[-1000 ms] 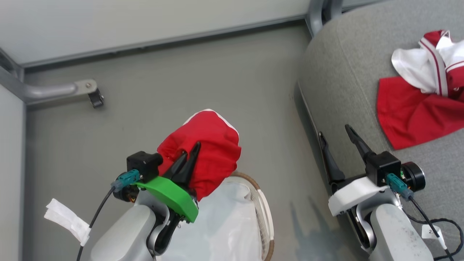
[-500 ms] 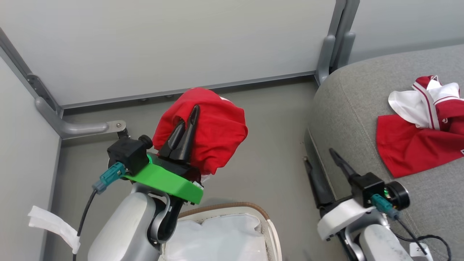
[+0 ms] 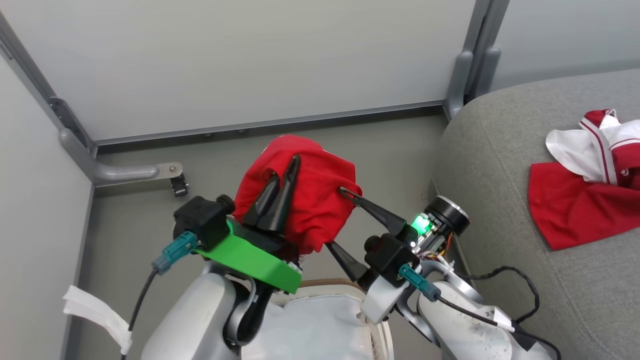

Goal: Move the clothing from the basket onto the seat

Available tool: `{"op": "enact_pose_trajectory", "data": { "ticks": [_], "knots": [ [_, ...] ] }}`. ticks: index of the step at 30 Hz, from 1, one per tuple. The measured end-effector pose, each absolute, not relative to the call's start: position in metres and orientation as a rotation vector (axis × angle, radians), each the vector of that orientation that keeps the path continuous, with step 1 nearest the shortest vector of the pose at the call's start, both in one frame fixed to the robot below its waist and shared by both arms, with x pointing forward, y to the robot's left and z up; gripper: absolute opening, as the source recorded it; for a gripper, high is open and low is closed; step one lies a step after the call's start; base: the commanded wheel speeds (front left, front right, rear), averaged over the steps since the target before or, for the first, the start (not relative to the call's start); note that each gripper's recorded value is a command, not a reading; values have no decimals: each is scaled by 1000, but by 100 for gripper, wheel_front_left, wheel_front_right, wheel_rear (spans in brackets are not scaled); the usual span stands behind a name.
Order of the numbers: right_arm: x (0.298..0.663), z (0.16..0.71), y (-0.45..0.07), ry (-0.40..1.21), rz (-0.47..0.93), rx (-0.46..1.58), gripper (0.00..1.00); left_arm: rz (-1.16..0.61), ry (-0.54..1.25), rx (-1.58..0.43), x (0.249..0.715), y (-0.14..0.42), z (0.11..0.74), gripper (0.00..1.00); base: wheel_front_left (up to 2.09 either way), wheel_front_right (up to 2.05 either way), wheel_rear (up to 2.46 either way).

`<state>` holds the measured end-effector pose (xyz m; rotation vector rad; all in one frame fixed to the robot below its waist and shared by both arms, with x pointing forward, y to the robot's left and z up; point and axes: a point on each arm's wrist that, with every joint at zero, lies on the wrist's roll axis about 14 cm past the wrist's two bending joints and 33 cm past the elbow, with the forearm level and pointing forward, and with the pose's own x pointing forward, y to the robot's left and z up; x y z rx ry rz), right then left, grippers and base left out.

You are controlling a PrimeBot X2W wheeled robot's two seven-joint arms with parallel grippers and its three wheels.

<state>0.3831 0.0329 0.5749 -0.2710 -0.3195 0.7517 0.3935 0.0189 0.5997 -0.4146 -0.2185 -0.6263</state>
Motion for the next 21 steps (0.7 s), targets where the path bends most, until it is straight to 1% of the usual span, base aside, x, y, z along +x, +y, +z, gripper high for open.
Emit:
{"op": "enact_pose_trajectory", "data": {
  "ticks": [5,6,7,14,15,16,17,21],
  "knots": [
    [386,579,45,-327,790,-273,100,-648,-194,-422,384,11,594,0,0,0,0],
    [386,577,49,-317,800,-257,45,-653,-186,-425,381,9,592,0,0,0,0],
    [386,574,51,-303,808,-236,0,-654,-183,-428,380,9,592,0,0,0,0],
    [388,567,56,-238,817,-108,0,-639,-166,-430,376,13,586,0,0,0,0],
    [389,567,55,-235,812,-101,0,-637,-165,-427,377,14,585,38,0,0,0],
    [391,567,51,-231,799,-88,0,-634,-165,-423,378,15,585,97,0,0,0],
    [392,568,48,-230,786,-75,0,-627,-164,-416,380,17,584,100,0,0,0],
    [396,568,30,-226,731,-57,0,-631,-163,-367,387,16,579,100,0,0,0]
  ]
}}
